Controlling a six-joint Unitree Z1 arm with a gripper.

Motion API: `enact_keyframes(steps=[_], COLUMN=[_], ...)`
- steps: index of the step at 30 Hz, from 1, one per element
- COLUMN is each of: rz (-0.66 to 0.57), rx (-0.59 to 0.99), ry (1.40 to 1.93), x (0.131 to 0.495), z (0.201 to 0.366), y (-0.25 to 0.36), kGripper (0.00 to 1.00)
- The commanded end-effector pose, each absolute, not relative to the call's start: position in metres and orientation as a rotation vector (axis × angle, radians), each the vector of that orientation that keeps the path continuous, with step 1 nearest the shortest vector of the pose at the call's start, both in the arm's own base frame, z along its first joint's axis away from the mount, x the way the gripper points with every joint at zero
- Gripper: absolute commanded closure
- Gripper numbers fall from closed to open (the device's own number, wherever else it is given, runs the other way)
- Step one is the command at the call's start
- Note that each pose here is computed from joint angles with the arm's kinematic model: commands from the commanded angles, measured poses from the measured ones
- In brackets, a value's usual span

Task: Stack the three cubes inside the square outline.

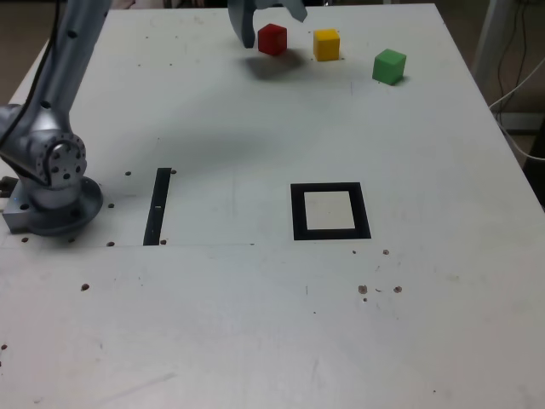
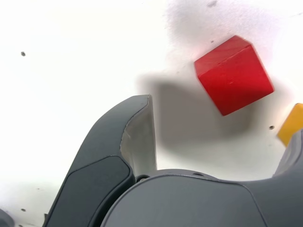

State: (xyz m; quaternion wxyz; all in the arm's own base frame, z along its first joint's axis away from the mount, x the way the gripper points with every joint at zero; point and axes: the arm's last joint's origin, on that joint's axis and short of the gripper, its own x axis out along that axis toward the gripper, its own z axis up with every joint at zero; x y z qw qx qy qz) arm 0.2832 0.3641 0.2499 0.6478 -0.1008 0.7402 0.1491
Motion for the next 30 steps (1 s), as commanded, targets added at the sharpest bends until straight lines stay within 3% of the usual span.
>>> enact_keyframes(steps=[1,11,24,30], rz=[0.343,0.381,0.639,0.646], rx=[-0.245,-0.285,-0.513,-0.538], ry=[1.684,1.679,1.672,1.657], x=[0.2847,0.2893,0.2886,0.2906], z=[0.2471,0.2454,0.2449,0.2458], y=[0.3680,0.3761,0.3727,0.3734], kGripper=[0.01,0.01,0.02,0.02])
